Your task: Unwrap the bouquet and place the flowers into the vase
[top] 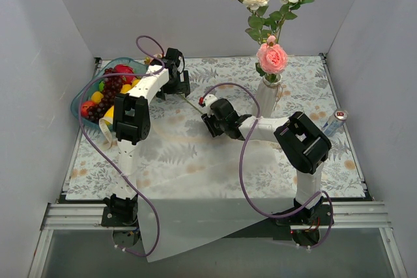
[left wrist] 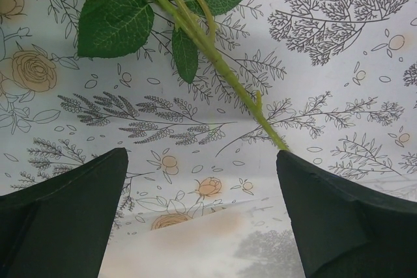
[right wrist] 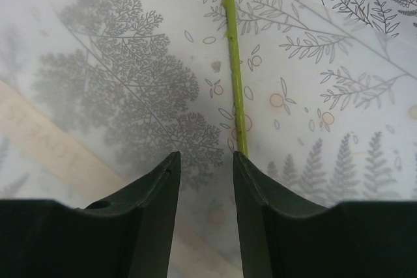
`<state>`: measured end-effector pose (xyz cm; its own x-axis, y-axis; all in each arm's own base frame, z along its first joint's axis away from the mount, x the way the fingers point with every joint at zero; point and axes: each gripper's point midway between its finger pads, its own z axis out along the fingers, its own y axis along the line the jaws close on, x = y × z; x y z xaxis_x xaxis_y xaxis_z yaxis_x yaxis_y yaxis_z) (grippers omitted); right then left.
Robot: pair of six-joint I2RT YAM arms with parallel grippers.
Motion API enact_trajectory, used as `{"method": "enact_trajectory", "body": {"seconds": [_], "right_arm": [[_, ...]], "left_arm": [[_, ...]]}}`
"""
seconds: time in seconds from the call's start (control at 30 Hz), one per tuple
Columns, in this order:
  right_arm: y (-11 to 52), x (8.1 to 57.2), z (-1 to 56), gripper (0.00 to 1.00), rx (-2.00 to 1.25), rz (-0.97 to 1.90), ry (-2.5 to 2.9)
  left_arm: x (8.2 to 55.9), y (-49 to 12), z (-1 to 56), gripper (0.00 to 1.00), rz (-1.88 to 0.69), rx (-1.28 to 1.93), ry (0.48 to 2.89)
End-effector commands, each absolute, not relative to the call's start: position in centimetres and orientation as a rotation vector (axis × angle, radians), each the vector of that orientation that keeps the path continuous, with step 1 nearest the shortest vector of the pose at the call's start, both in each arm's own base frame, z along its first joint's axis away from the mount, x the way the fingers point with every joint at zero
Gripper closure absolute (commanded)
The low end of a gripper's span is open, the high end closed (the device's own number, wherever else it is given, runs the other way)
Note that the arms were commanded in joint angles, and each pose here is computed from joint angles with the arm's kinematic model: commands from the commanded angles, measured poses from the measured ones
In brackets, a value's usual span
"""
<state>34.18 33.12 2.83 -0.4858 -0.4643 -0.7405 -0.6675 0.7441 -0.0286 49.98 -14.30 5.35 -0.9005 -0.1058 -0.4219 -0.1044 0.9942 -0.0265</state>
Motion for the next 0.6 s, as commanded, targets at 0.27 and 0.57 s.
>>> {"method": "enact_trajectory", "body": {"seconds": [0.27, 0.57], "right_arm": [[32.8, 35.9, 6.2, 0.55, -0.796, 0.323, 2.098], [32.2, 36.1, 7.9, 0.56, -0.804, 0.327, 2.042]], "left_arm": [[50.7, -14.3, 6.9, 0.02, 0.004, -0.130, 2.651], [50.7, -14.2, 6.8, 0.02, 0.011, -0.126, 2.650]]}}
